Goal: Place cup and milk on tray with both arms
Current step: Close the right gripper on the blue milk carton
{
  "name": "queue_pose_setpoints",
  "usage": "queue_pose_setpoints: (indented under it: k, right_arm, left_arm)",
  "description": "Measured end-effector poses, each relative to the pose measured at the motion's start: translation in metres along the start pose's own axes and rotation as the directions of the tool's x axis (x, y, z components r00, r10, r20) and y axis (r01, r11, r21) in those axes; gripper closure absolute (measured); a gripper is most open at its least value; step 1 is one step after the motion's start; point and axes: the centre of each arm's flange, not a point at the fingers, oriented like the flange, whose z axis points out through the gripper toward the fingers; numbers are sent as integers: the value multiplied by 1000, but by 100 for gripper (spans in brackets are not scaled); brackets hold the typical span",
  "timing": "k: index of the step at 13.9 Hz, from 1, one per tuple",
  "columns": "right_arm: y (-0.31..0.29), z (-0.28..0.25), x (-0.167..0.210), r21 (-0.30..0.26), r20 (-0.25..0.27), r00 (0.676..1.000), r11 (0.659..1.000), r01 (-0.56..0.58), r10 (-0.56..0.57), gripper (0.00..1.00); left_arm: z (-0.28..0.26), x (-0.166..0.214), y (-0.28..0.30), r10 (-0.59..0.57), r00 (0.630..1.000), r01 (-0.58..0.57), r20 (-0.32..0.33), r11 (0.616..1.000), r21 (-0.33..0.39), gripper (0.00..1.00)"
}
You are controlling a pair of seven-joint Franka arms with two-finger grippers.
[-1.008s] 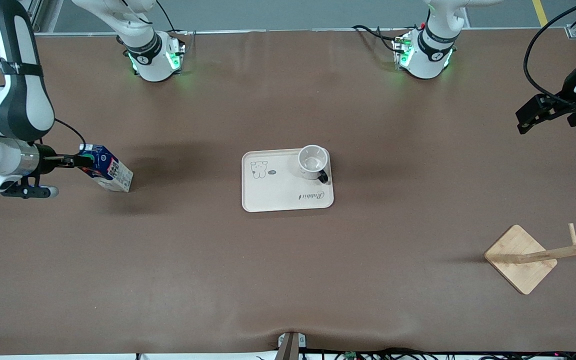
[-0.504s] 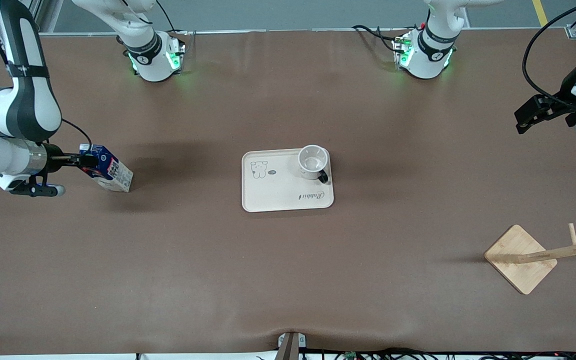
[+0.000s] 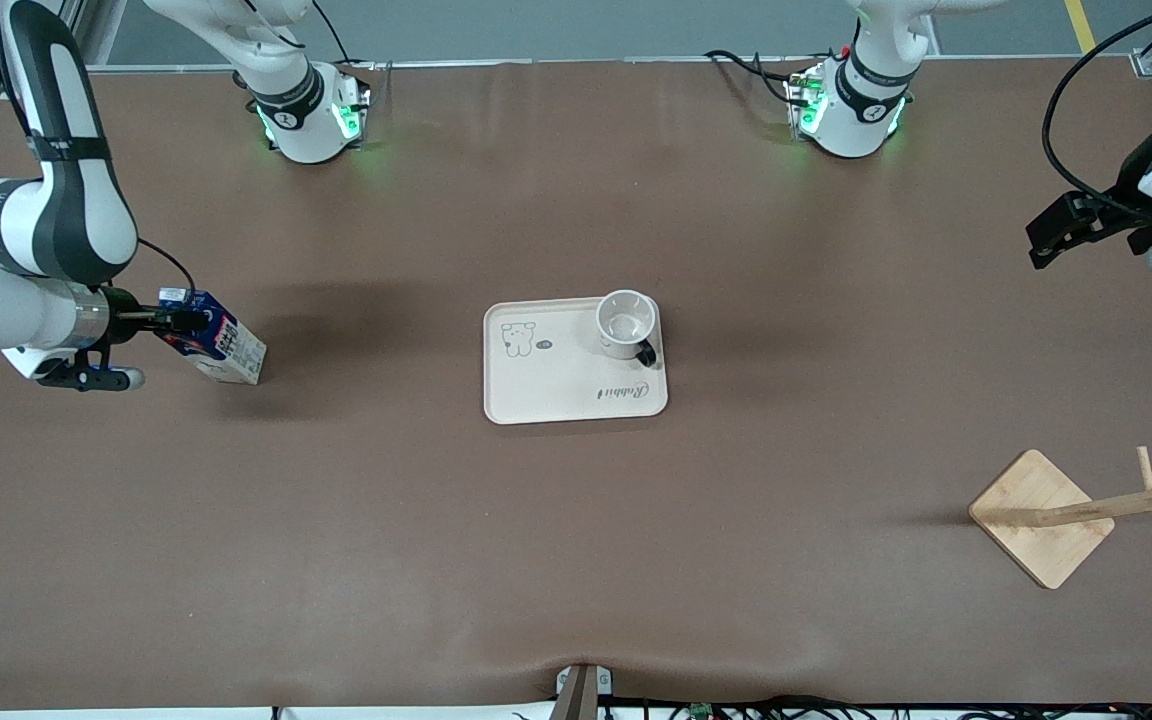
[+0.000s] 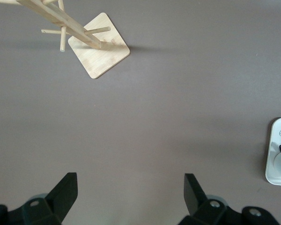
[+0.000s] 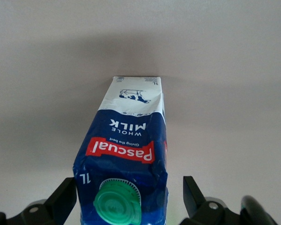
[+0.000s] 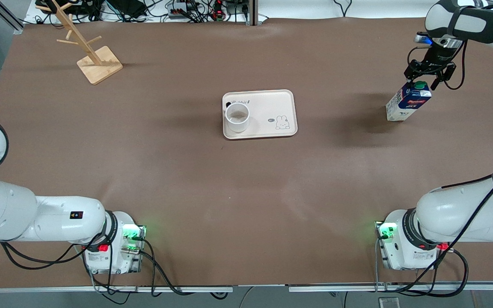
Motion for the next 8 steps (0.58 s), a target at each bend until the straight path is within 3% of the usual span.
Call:
queue_pose_setpoints:
  k: [3,6,8]
  right_arm:
    - [-6,10,-2,0,13,1000,1000,-14,14,0]
    - [-14,9,-4,-5,11,1000,1000,-13,13,27]
    - [-14,8,-4,-5,10,1000,1000,-12,12,31]
  left_arm:
    - [0,0,0,0,1000,0,-3,1000,-1,0]
    - [0,0,0,0,1000,0,-3,1000,-1,0]
    - [0,1,-2,-3,1000,3,-3,1000,-1,0]
